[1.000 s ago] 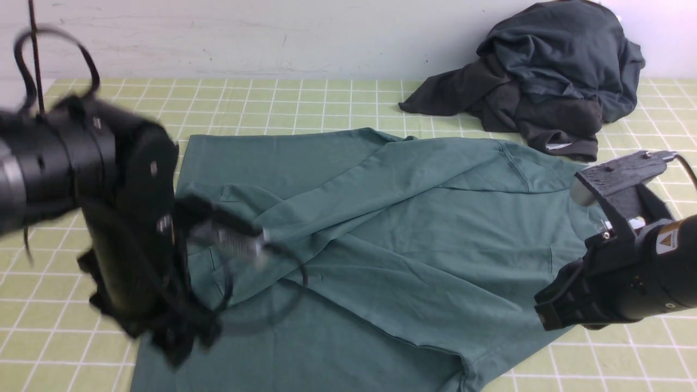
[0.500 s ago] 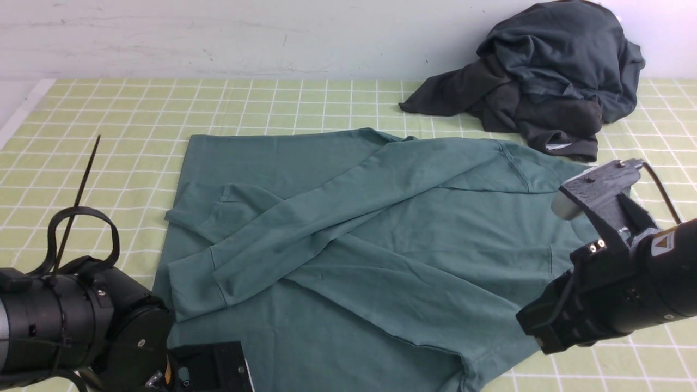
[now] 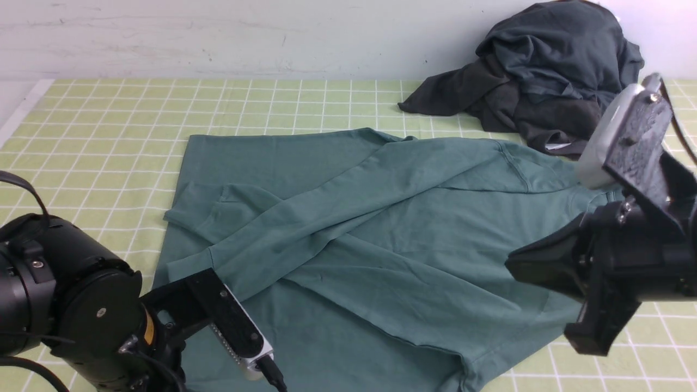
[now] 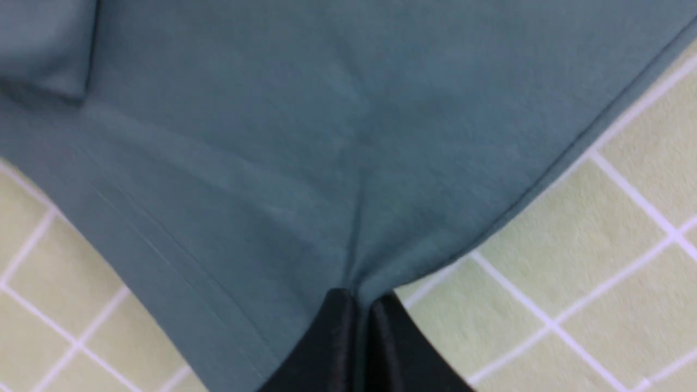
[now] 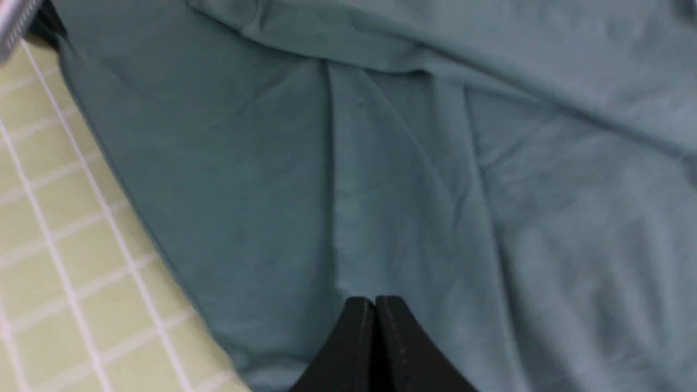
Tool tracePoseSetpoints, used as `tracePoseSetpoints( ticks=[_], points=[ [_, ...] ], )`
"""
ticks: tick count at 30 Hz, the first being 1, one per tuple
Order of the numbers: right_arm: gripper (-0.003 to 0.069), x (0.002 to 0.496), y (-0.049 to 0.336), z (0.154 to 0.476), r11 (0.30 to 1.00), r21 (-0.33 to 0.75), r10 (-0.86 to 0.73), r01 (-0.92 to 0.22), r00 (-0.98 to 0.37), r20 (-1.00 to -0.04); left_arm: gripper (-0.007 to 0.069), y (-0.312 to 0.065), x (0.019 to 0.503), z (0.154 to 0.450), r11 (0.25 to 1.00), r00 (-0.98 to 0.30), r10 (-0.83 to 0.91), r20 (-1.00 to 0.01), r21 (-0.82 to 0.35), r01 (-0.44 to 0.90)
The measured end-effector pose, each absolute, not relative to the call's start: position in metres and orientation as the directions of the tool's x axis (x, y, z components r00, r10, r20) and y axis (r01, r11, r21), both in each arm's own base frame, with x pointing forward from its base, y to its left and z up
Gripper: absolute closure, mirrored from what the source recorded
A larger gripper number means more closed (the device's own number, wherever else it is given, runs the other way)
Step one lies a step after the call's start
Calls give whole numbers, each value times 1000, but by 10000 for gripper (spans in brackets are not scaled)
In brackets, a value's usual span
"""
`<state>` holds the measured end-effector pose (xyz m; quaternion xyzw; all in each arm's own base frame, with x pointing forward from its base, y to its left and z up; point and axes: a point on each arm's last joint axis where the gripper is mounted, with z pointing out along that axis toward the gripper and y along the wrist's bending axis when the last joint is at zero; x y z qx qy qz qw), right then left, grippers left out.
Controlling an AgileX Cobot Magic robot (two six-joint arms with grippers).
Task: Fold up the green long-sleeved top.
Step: Use both arms simultaneously to clamp the lower edge of the clothing fabric
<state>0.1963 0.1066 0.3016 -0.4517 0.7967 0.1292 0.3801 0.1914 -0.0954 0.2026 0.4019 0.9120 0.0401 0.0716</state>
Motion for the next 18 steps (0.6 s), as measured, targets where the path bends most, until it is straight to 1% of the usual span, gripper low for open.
tracePoseSetpoints(
  ticks=[1,2,4,5,6,7,8,10,12,13,14,15,16,18],
  points=[
    [655,197,106,299,541,-159,-651,-826,-291,-702,620,-95,190,203,683,-677,730,-90,127,719],
    [631,201,103,290,512,-197,-706,-836,-278,-652,620,-94,190,202,694,-689,719,-87,124,709],
    [582,207,100,276,459,-229,-787,-859,-273,-553,620,-94,189,201,704,-699,710,-84,122,700],
    [547,209,98,269,441,-235,-813,-866,-274,-514,620,-94,189,201,705,-701,708,-82,121,699],
    [494,212,93,251,394,-251,-869,-884,-270,-415,622,-93,188,199,708,-704,706,-76,120,696],
    [486,214,92,247,377,-259,-884,-889,-263,-386,622,-93,187,199,708,-705,705,-75,119,696],
    [439,218,86,226,295,-281,-939,-913,-224,-259,624,-93,187,198,708,-705,705,-72,117,696],
    [399,224,79,204,187,-309,-980,-933,-155,-124,625,-93,186,198,711,-708,703,-71,113,694],
    [386,231,75,189,103,-335,-995,-937,-93,-44,625,-93,186,198,716,-712,698,-72,104,691],
    [385,235,75,182,71,-352,-997,-933,-69,-19,625,-94,185,198,718,-714,696,-74,98,689],
    [385,237,75,180,65,-356,-998,-932,-63,-16,625,-94,185,198,719,-715,695,-73,96,688],
    [386,245,76,172,25,-388,-999,-921,-32,12,625,-95,185,198,720,-716,694,-75,87,688],
    [386,245,76,171,22,-391,-999,-920,-29,13,625,-95,185,198,720,-716,694,-75,87,689],
    [403,256,79,158,-14,-428,-1000,-904,4,25,625,-95,184,198,724,-720,690,-77,79,685]
  ],
)
